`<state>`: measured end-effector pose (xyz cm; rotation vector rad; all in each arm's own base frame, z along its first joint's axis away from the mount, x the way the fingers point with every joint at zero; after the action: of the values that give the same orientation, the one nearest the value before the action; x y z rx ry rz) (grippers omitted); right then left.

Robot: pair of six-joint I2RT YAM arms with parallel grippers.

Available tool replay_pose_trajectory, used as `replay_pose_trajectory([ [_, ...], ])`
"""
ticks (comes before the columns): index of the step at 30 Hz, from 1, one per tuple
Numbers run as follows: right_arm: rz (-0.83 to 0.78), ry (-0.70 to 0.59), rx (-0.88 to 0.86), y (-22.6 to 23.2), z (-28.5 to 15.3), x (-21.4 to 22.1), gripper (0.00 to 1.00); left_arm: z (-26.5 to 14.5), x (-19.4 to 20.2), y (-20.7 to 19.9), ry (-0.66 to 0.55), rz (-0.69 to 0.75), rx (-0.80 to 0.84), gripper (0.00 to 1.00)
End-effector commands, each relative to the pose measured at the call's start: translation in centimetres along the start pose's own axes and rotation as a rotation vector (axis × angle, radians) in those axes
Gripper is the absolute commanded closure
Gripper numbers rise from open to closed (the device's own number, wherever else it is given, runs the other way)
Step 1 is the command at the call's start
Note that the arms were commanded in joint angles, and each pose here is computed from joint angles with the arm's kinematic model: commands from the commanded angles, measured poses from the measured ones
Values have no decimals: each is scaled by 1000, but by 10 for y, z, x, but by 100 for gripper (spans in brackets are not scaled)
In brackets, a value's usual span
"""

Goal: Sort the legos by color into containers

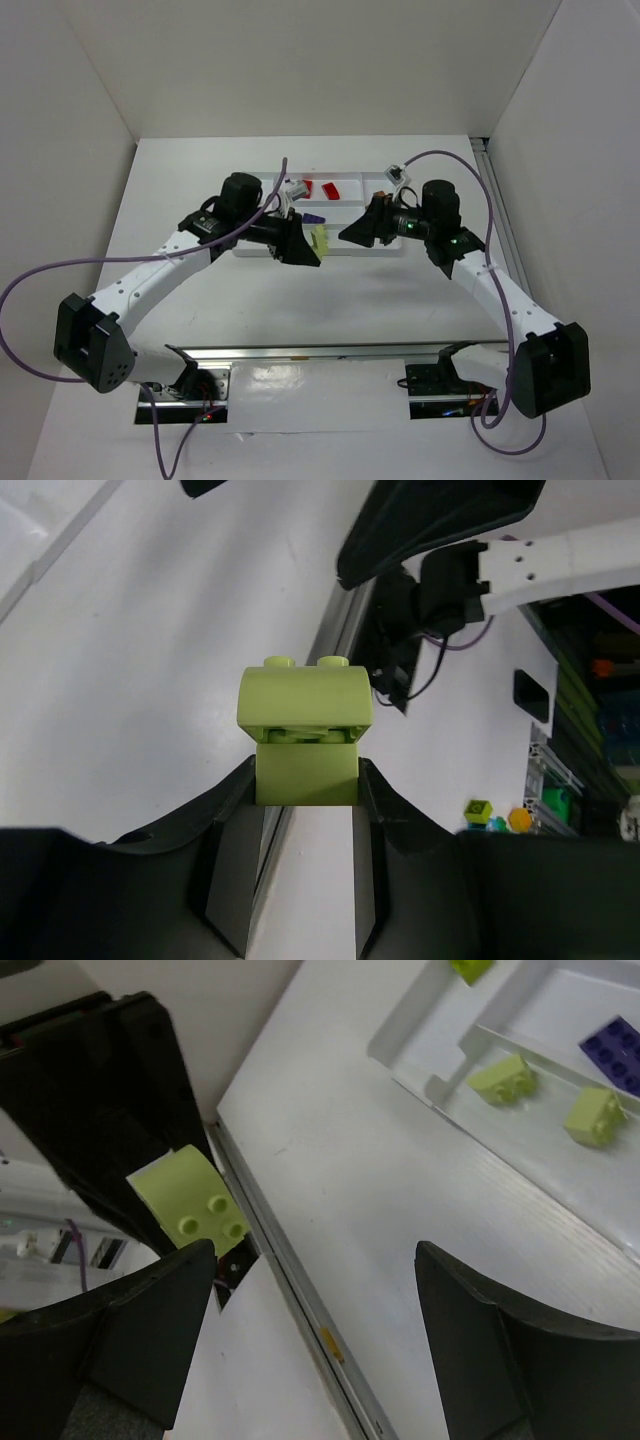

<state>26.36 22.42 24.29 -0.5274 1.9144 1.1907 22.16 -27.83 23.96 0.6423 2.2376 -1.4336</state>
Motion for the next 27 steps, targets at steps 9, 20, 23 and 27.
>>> replay_pose_trajectory([
  [9,-268,-36,-373,76,-9,-13,2,-10,-13,-36,6,133,221,100],
  [20,-289,6,-469,93,10,-1,11,-5,-11,-43,22,164,246,100],
  [23,-278,10,-468,91,12,-1,22,-5,-10,-42,26,167,244,100],
  [27,-270,-10,-491,96,10,-5,43,-5,-10,-42,26,168,244,100],
])
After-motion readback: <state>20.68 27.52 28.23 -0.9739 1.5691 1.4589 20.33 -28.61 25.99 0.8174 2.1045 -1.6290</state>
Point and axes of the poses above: each gripper's point midway between its finger pads, its own z axis out along the fingers, its own y axis along the line the jaws close on, x = y × z, the point moved 1 cm from there along -z, back along the fingers, and after that the axes turned 10 degrees about -z, right-handed, at the moved point
